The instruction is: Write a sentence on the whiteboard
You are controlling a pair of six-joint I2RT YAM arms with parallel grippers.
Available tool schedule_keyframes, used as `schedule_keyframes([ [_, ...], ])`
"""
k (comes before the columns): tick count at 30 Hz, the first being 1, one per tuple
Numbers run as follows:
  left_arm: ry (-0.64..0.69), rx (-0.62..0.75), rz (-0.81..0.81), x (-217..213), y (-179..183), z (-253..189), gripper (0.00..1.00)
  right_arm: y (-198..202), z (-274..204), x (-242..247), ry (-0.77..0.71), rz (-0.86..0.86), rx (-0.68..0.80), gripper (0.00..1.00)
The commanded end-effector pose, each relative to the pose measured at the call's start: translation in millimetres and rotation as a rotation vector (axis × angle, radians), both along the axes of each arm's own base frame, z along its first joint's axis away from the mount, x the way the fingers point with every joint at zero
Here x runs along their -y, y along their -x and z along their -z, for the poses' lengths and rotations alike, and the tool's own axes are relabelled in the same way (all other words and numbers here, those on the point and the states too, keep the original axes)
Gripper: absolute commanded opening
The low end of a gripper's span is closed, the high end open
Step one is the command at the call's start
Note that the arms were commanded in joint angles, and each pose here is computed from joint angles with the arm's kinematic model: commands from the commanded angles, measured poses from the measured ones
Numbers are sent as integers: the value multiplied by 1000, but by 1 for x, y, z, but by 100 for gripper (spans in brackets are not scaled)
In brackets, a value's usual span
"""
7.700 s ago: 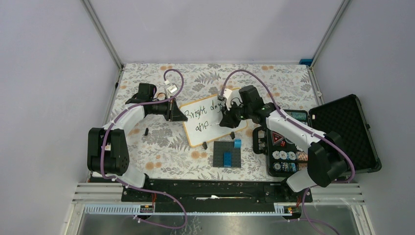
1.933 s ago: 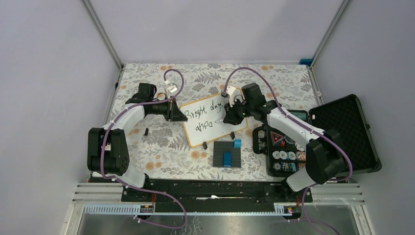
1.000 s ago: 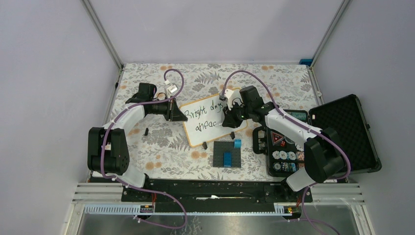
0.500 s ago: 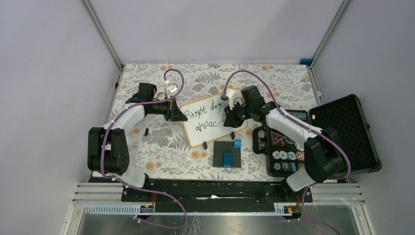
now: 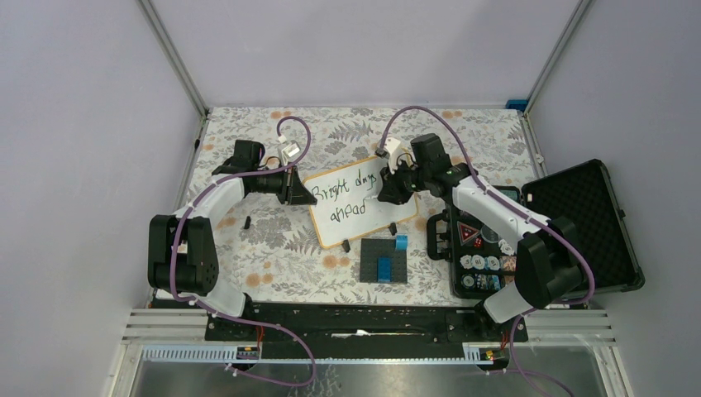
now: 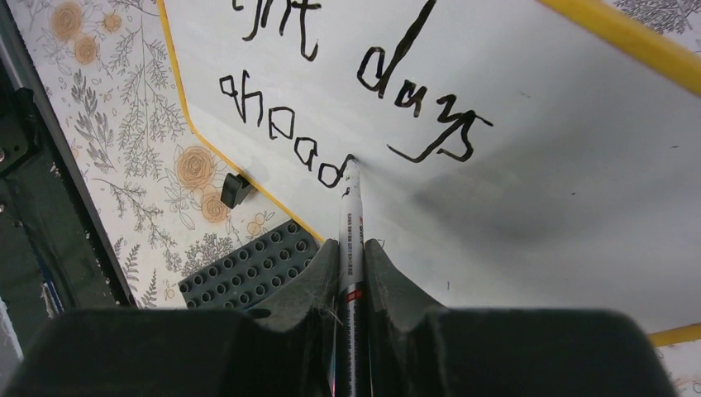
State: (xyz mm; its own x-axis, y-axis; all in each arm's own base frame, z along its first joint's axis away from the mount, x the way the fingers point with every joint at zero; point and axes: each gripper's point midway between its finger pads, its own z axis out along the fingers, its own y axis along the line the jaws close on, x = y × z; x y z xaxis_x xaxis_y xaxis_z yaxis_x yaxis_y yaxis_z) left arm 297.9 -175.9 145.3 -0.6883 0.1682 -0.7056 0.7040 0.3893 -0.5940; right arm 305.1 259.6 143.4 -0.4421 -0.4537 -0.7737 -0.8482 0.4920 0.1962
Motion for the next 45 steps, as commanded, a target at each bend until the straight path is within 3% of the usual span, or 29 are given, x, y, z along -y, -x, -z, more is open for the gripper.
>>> schedule_keyframes([
  [1,-109,109,-19,-9,-19,13,0,-33,-32,3,-22,66,129,0],
  [45,-113,106,-21,-10,-19,14,0,9,20,5,11,-28,-1,0],
])
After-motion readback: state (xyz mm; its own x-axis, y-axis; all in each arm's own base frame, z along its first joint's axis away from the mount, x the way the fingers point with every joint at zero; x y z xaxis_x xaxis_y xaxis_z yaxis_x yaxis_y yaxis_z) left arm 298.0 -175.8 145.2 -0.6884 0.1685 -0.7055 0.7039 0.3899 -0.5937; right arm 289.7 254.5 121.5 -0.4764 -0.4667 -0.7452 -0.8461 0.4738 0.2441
